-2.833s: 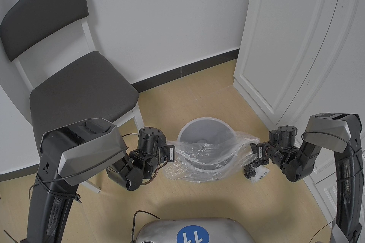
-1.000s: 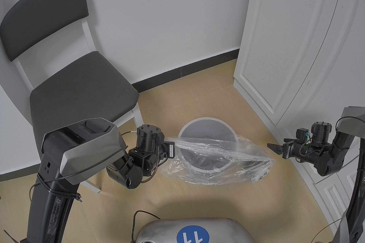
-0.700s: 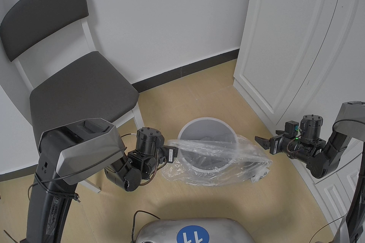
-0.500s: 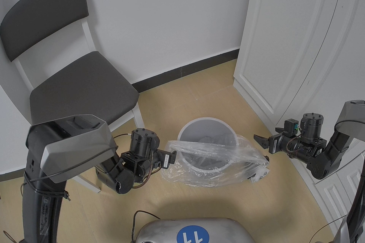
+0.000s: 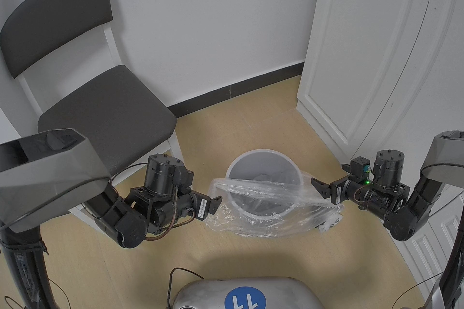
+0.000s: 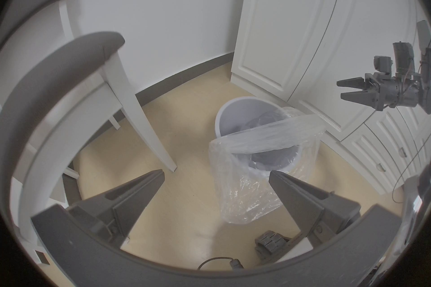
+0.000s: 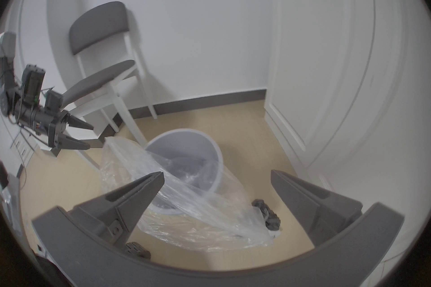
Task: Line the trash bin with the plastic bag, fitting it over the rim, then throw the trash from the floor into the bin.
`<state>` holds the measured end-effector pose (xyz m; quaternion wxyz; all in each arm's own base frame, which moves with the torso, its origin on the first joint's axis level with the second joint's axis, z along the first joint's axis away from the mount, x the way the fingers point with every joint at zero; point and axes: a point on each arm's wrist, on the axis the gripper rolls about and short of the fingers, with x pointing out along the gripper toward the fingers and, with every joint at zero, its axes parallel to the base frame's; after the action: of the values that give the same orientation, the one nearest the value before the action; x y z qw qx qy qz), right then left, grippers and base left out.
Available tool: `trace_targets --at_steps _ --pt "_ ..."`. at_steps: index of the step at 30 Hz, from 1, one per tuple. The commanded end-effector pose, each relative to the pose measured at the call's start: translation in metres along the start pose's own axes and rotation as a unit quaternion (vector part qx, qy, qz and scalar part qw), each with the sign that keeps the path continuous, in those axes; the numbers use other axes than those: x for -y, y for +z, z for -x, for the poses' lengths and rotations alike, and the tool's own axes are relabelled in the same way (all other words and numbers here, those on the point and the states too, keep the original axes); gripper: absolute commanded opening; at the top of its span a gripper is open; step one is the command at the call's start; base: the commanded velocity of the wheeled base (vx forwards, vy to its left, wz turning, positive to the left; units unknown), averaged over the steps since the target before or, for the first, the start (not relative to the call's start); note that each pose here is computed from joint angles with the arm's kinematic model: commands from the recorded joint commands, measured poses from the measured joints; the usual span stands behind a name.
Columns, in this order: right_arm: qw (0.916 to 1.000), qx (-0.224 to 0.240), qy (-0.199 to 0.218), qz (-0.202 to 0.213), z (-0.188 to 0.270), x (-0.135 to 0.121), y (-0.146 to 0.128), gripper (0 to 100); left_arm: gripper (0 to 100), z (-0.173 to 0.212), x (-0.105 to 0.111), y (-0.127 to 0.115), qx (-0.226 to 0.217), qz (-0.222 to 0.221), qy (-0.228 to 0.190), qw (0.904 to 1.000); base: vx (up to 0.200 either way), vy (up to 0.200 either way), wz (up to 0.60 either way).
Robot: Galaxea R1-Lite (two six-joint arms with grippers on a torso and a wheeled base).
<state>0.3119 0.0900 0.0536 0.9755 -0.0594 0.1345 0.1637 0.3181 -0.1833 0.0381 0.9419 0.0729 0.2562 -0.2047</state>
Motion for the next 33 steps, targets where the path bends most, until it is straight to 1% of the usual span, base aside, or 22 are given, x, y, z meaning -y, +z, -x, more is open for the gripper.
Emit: trace_targets --at_steps 1,3,4,6,7,8,9,10,11,12,13,14,16,17,19,20,21,22,23,25,28,33 --pt "0.9994 -0.006 0.022 0.025 0.002 -0.018 -0.011 100 100 0.027 0.005 0.013 0.022 -0.015 -0.011 0.9996 0.0 0.0 0.0" --pt "0.9981 -0.005 0.022 0.058 -0.003 -0.023 -0.012 100 100 0.033 0.004 0.017 0.034 -0.016 -0.008 0.9993 0.0 0.0 0.0" --pt "0.9981 -0.005 0.022 0.058 -0.003 -0.023 -0.012 100 100 0.038 0.004 0.02 0.04 -0.015 -0.009 0.9991 0.0 0.0 0.0" --pt "0.9912 -0.005 0.01 0.132 -0.009 -0.027 -0.01 100 100 0.049 0.003 0.027 0.054 -0.015 -0.009 0.9984 0.0 0.0 0.0" --pt "0.9907 -0.006 0.009 0.136 -0.009 -0.028 -0.01 100 100 0.05 0.003 0.027 0.054 -0.015 -0.009 0.9984 0.0 0.0 0.0" --pt "0.9844 -0.023 0.001 0.174 -0.011 -0.036 -0.009 100 100 0.06 0.002 0.033 0.067 -0.013 -0.009 0.9976 0.0 0.0 0.0" --pt "0.9806 -0.033 -0.002 0.193 -0.013 -0.043 -0.008 100 100 0.065 0.001 0.035 0.073 -0.013 -0.009 0.9972 0.0 0.0 0.0" --pt "0.9791 -0.039 -0.002 0.2 -0.014 -0.045 -0.008 100 100 0.067 0.001 0.036 0.076 -0.012 -0.009 0.997 0.0 0.0 0.0" --pt "0.9755 -0.048 0.001 0.214 -0.019 -0.056 -0.004 100 100 0.075 0.0 0.04 0.085 -0.011 -0.009 0.9962 0.0 0.0 0.0" --pt "0.975 -0.05 0.002 0.217 -0.02 -0.058 -0.003 100 100 0.076 0.0 0.04 0.086 -0.011 -0.009 0.9962 0.0 0.0 0.0" --pt "0.9723 -0.059 0.012 0.226 -0.027 -0.068 0.002 100 100 0.082 0.0 0.044 0.096 -0.01 -0.009 0.9953 0.0 0.0 0.0" --pt "0.9723 -0.059 0.012 0.226 -0.027 -0.068 0.002 100 100 0.082 0.0 0.044 0.096 -0.01 -0.009 0.9953 0.0 0.0 0.0" --pt "0.9647 -0.073 0.039 0.25 -0.034 -0.087 0.012 100 100 0.09 -0.002 0.049 0.107 -0.008 -0.008 0.9941 0.0 0.0 0.0" --pt "0.961 -0.081 0.047 0.26 -0.035 -0.091 0.013 100 100 0.09 -0.002 0.049 0.109 -0.008 -0.008 0.994 0.0 0.0 0.0" --pt "0.9487 -0.099 0.063 0.293 -0.036 -0.097 0.013 100 100 0.092 -0.003 0.05 0.112 -0.007 -0.007 0.9937 0.0 0.0 0.0" --pt "0.9467 -0.102 0.065 0.299 -0.036 -0.098 0.013 100 100 0.092 -0.003 0.05 0.112 -0.008 -0.007 0.9937 0.0 0.0 0.0" --pt "0.9362 -0.112 0.075 0.325 -0.037 -0.101 0.012 100 100 0.092 -0.003 0.05 0.111 -0.009 -0.006 0.9937 0.0 0.0 0.0" --pt "0.9347 -0.113 0.075 0.329 -0.038 -0.101 0.011 100 100 0.092 -0.003 0.05 0.111 -0.009 -0.006 0.9937 0.0 0.0 0.0" --pt "0.9304 -0.117 0.078 0.338 -0.041 -0.102 0.008 100 100 0.092 -0.003 0.05 0.111 -0.01 -0.006 0.9937 0.0 0.0 0.0" --pt "0.928 -0.123 0.079 0.343 -0.047 -0.103 0.002 100 100 0.092 -0.003 0.05 0.111 -0.01 -0.007 0.9937 0.0 0.0 0.0" --pt "0.9272 -0.133 0.075 0.342 -0.057 -0.099 -0.005 100 100 0.092 -0.003 0.05 0.111 -0.009 -0.005 0.9937 0.0 0.0 0.0" --pt "0.9304 -0.141 0.059 0.333 -0.076 -0.087 -0.013 100 100 0.092 -0.003 0.05 0.112 -0.01 -0.005 0.9936 0.0 0.0 0.0"
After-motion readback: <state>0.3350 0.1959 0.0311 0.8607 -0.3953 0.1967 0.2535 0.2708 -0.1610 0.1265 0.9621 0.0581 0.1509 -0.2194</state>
